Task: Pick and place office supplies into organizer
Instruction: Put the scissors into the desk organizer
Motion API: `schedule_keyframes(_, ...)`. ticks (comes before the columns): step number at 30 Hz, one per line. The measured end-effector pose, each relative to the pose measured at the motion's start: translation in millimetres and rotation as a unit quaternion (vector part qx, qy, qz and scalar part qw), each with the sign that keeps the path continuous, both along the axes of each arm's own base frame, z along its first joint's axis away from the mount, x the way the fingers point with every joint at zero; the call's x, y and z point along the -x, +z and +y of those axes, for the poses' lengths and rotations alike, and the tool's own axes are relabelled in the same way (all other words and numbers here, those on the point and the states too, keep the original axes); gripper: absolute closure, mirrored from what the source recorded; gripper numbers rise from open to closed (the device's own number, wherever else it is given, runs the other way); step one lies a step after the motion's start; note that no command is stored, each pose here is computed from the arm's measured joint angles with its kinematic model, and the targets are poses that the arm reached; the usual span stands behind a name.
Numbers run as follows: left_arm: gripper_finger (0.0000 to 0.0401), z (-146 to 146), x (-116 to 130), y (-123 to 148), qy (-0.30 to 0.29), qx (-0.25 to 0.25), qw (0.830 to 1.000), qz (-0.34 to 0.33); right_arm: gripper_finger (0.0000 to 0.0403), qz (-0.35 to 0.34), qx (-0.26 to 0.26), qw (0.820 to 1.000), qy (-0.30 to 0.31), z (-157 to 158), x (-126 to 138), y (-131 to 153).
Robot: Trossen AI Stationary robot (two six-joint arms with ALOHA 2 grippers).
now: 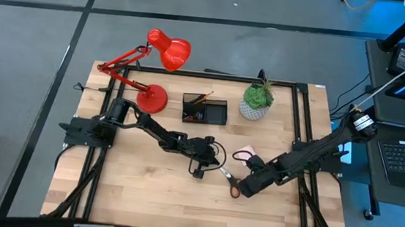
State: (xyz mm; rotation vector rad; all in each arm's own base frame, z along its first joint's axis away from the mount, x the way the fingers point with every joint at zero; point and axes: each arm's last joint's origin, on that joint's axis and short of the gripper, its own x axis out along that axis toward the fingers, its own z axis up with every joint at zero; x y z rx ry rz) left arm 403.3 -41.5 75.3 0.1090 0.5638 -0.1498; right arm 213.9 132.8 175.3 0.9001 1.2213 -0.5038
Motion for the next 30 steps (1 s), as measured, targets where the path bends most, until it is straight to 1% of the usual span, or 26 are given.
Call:
schedule_keyframes(6,0.0399,0,0,0,-0.005,0.003,1.0,0.001,0.0151,-0.068,-0.051,0.996,-0.012,-4,6,-34)
schedule_keyframes(9,0.0399,0,0,0,-0.006,0.003,1.0,0.001,0.0151,-0.116,-0.082,0.99,-0.012,-4,7,-43)
schedule_keyframes(14,0.0399,0,0,0,-0.006,0.003,1.0,0.001,0.0151,-0.164,-0.113,0.98,-0.012,-9,14,-57)
schedule_keyframes(21,0.0399,1,0,0,-0.005,0.004,1.0,0.001,0.0151,-0.173,-0.115,0.978,-0.009,-13,21,-64)
schedule_keyframes(26,0.0399,1,0,0,-0.005,0.004,1.0,0.001,0.0151,-0.188,-0.103,0.976,0.023,-13,21,-63)
schedule_keyframes(30,0.0399,1,0,0,-0.005,0.004,1.0,0.001,0.0154,-0.196,-0.115,0.974,0.011,-12,19,-63)
